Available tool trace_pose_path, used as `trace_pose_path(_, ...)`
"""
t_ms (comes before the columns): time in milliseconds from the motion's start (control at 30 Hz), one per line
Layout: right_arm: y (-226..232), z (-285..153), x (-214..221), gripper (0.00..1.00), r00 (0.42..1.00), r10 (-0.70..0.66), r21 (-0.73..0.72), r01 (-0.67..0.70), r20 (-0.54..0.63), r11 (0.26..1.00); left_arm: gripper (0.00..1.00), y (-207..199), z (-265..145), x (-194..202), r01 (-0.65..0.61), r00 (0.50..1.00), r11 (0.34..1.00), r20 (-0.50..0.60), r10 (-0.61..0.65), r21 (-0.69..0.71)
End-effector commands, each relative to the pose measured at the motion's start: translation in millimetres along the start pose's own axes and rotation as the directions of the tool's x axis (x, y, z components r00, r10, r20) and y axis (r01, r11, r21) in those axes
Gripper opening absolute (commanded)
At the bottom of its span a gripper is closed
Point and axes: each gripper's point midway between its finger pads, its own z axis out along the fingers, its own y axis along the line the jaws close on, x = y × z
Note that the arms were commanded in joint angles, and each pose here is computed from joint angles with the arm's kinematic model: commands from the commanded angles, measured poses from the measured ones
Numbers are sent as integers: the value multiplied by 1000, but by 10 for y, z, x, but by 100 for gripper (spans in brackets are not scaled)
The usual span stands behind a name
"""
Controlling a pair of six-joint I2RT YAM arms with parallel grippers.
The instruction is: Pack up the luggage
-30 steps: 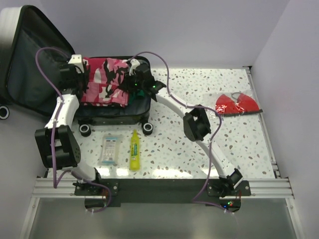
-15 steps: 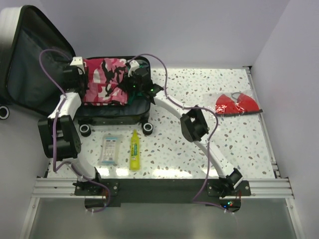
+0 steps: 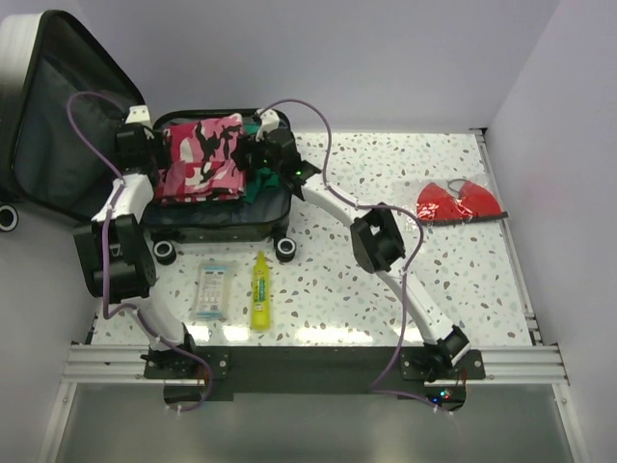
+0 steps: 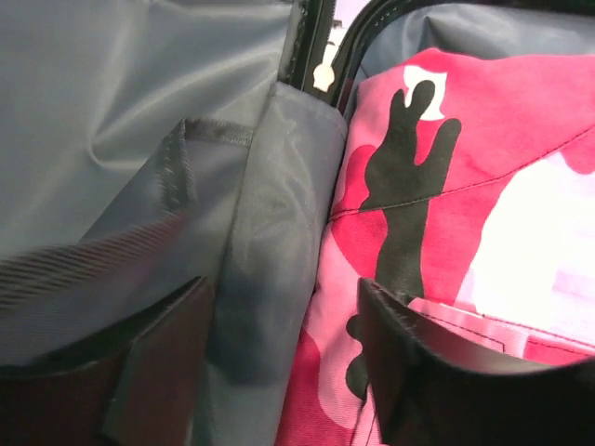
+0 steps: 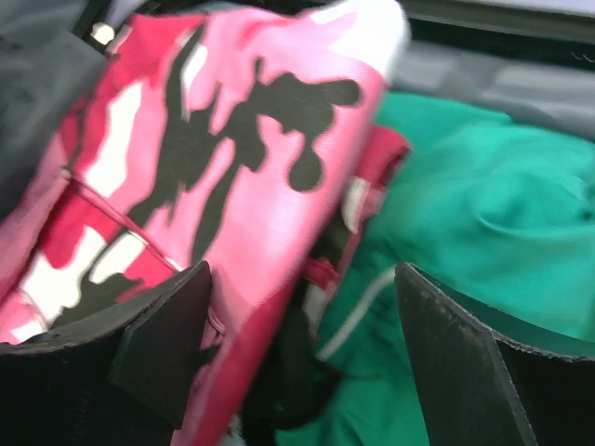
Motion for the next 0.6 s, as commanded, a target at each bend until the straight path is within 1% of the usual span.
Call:
trace_pose_path(0,57,-212,-804,83,988,-29,10,28,148,1000,72,117,-158,-506,27,993,999,119,-25,-16)
trace_pose_path(33,65,-241,-825,83,989,-28,9,27,148,1000,75,116,-196,-596,31,990,999,138,-30,-8)
trace_pose_path(100,117,-340,-906,83,989,-22,-17,25,145,1000,75,26,-301,-775,26,984,998,173,-35,55)
trace_pose_path(133,159,-367,-925,81,990,-17,-36,23,142,999,75,-26,-340,-834,19,981,996,189,-36,89)
trace_pose_path(200,128,-429,-982,79,990,6,-34,-1,140,999,76,-218,-447,-992,-5,972,980,231,-41,197)
trace_pose_path(233,173,-497,-1122,79,988,14,-48,-7,155,999,79,-290,-484,-1081,-39,967,973,253,-21,228)
trace_pose_path(267,147,-533,-1181,79,987,34,-51,-26,157,998,82,-488,-484,-1082,-72,966,954,258,-6,291)
trace_pose_path(300,128,-561,-1189,79,988,42,-54,-34,148,998,84,-573,-501,-1170,-99,962,946,274,11,310)
trace_pose_path(333,150,-639,-1333,79,986,47,-63,-38,162,997,84,-654,-487,-1197,-142,956,938,289,47,316)
trace_pose_path(367,133,-668,-1330,79,987,58,-76,-47,148,996,84,-850,-428,-1053,-166,965,918,251,76,359)
trace_pose_path(400,111,-714,-1355,79,989,61,-77,-51,136,996,84,-923,-424,-1089,-178,965,910,249,86,375)
trace_pose_path(433,136,-800,-1467,79,988,62,-84,-50,143,995,81,-1062,-349,-998,-173,971,895,225,84,410)
trace_pose_path(533,-7,-928,-1420,79,993,66,-76,-58,101,995,79,-1220,-224,-897,-146,984,887,159,84,439)
trace_pose_path(567,-119,-1016,-1466,79,993,66,-61,-61,98,996,78,-1350,-102,-721,-145,988,875,116,102,461)
